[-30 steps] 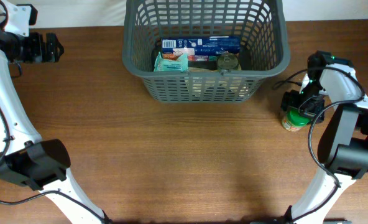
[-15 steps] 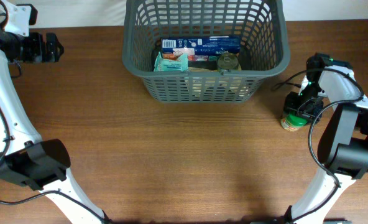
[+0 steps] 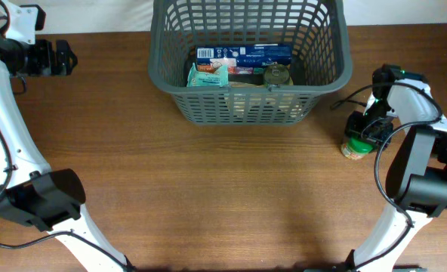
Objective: Pack container
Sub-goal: 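Lift the jar into the basket and release it beside the tin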
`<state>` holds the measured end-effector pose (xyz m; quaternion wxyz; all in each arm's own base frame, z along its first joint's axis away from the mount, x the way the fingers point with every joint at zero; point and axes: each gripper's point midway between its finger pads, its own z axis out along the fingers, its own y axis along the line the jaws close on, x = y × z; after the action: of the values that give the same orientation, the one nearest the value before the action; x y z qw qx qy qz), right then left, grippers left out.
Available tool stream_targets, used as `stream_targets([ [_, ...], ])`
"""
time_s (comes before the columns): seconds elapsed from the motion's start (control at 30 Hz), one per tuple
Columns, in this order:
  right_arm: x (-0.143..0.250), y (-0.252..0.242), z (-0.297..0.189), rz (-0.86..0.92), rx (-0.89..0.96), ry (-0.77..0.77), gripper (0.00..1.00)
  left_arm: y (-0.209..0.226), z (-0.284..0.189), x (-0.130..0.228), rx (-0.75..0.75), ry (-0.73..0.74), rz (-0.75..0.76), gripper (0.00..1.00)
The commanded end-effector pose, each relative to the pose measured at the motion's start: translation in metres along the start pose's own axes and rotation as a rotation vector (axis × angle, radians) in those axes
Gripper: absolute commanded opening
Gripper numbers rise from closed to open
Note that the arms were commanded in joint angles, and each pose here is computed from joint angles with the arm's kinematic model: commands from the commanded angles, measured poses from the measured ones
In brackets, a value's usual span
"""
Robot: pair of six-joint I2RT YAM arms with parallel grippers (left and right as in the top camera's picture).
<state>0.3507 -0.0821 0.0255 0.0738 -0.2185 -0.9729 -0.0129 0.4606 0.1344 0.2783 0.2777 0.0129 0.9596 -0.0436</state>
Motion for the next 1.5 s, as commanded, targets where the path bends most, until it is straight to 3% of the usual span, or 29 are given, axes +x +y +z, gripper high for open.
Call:
stream_targets([
  [0.0, -0.027, -0.002, -0.054, 0.041, -0.026, -0.138, 0.33, 0.0, 0.002, 0.001, 0.005, 0.005, -0.015, 0.99],
  [0.13, -0.054, -0.016, -0.151, 0.084, -0.064, -0.33, 0.29, 0.0, 0.002, 0.001, 0.005, 0.005, -0.015, 0.99],
  [0.3, -0.051, -0.013, -0.276, 0.07, -0.133, -0.611, 0.12, 0.0, 0.002, 0.001, 0.005, 0.005, -0.015, 0.99],
  [0.4, -0.023, 0.026, -0.352, -0.09, -0.26, -0.81, 0.05, 0.0, 0.002, 0.001, 0.005, 0.005, -0.015, 0.99],
  [0.57, 0.017, 0.095, -0.395, -0.304, -0.385, -0.932, 0.04, 0.0, 0.002, 0.001, 0.005, 0.005, -0.015, 0.99],
  [0.73, 0.045, 0.189, -0.369, -0.544, -0.389, -0.868, 0.04, 0.0, 0.002, 0.001, 0.005, 0.005, -0.015, 0.99],
  [0.9, 0.033, 0.26, -0.291, -0.649, -0.268, -0.731, 0.04, 0.0, 0.002, 0.001, 0.005, 0.005, -0.015, 0.99],
  [1.13, 0.003, 0.302, -0.161, -0.689, -0.165, -0.473, 0.04, 0.0, 0.002, 0.001, 0.005, 0.005, -0.015, 0.99],
  [1.27, -0.003, 0.307, -0.122, -0.691, -0.153, -0.388, 0.04, 0.0, 0.002, 0.001, 0.005, 0.005, -0.015, 0.99],
  [1.3, -0.002, 0.309, -0.117, -0.694, -0.161, -0.373, 0.08, 0.0, 0.002, 0.001, 0.005, 0.005, -0.015, 0.99],
  [1.33, -0.001, 0.312, -0.11, -0.698, -0.176, -0.352, 0.31, 0.0, 0.002, 0.001, 0.005, 0.005, -0.015, 0.99],
  [1.37, -0.001, 0.313, -0.109, -0.699, -0.178, -0.35, 0.46, 0.0, 0.002, 0.001, 0.005, 0.005, -0.015, 0.99],
  [1.43, -0.002, 0.314, -0.113, -0.717, -0.181, -0.366, 0.72, 0.0, 0.002, 0.001, 0.005, 0.005, -0.015, 0.99],
  [1.47, -0.003, 0.313, -0.116, -0.726, -0.182, -0.375, 0.77, 0.0, 0.002, 0.001, 0.005, 0.005, -0.015, 0.99],
])
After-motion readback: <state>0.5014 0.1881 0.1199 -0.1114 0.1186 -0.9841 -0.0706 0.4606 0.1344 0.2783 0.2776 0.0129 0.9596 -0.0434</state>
